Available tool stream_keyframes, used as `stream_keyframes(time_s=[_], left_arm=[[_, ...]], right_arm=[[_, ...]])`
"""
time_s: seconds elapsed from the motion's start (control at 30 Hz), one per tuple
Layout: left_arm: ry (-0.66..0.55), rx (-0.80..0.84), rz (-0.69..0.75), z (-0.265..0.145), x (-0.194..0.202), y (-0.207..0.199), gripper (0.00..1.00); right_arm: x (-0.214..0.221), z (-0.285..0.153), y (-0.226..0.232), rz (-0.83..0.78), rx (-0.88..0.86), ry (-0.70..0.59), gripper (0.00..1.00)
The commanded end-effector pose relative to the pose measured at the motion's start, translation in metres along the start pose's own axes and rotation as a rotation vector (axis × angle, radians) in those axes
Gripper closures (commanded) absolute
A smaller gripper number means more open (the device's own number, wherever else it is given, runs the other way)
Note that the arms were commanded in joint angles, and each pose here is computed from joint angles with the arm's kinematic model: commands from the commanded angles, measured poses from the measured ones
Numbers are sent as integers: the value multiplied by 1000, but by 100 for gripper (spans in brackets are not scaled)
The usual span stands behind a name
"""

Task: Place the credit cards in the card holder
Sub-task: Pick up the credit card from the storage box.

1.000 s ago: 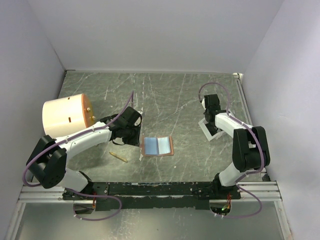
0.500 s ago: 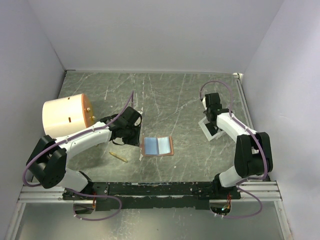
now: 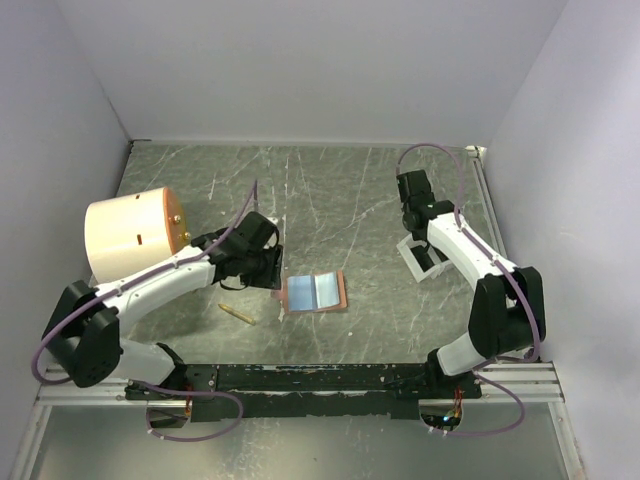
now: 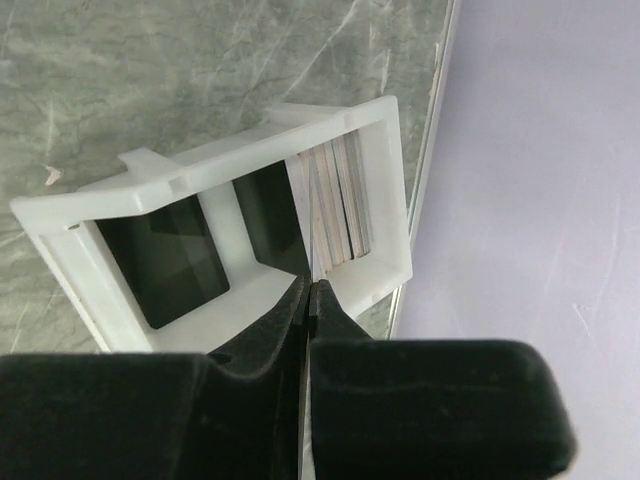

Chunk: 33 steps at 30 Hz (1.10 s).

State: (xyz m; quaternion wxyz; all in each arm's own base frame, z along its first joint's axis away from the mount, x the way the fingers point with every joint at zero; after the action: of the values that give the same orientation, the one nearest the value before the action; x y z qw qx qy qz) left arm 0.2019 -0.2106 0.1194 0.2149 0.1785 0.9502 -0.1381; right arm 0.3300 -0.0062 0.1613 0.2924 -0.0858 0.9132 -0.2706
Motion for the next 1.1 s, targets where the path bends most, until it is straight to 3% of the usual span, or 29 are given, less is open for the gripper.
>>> stream_keyframes(time_s=[0.0,0.17,0.33,0.47,0.67,0.87,1.0,1.07], left_arm=[[-113,-7,-44,-30,-24,-3,45],[-238,79,-60,-63,-44,-16,42],[-349,180,-62,-85,-56,-29,47],[-363,268,-59,-92,-62,-42,53],[-376,279,-87,-88,-61,-42,52],[-296,218,-103,-61,-47,-33,70],[-269,184,-104,-43,-36,-25,90],[-255,176,-114,-35,-31,-23,93]], right_arm=[[-7,-21,-5,43,18,-19,100],[-32,-52,-1,117,-65,-114,100],[-54,-95,15,143,-135,-238,100],[-70,-136,38,202,-300,-341,100],[-77,-170,71,328,-546,-442,100],[-74,-189,94,441,-753,-468,100],[-64,-194,118,502,-895,-361,100],[-57,-197,130,528,-963,-312,100]])
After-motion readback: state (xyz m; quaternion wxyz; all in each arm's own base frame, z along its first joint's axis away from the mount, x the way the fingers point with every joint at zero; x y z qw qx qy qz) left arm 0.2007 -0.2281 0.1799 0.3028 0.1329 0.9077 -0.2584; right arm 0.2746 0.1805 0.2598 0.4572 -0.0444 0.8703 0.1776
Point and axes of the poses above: each gripper's point midway between its finger pads, its own z axis out along the fingers, its own y axis along the line the jaws close on, x = y × z, the point moved 4 cm from there along -z, back along the fingers, and after that the axes turned 9 degrees about z, right-handed, at the moved point
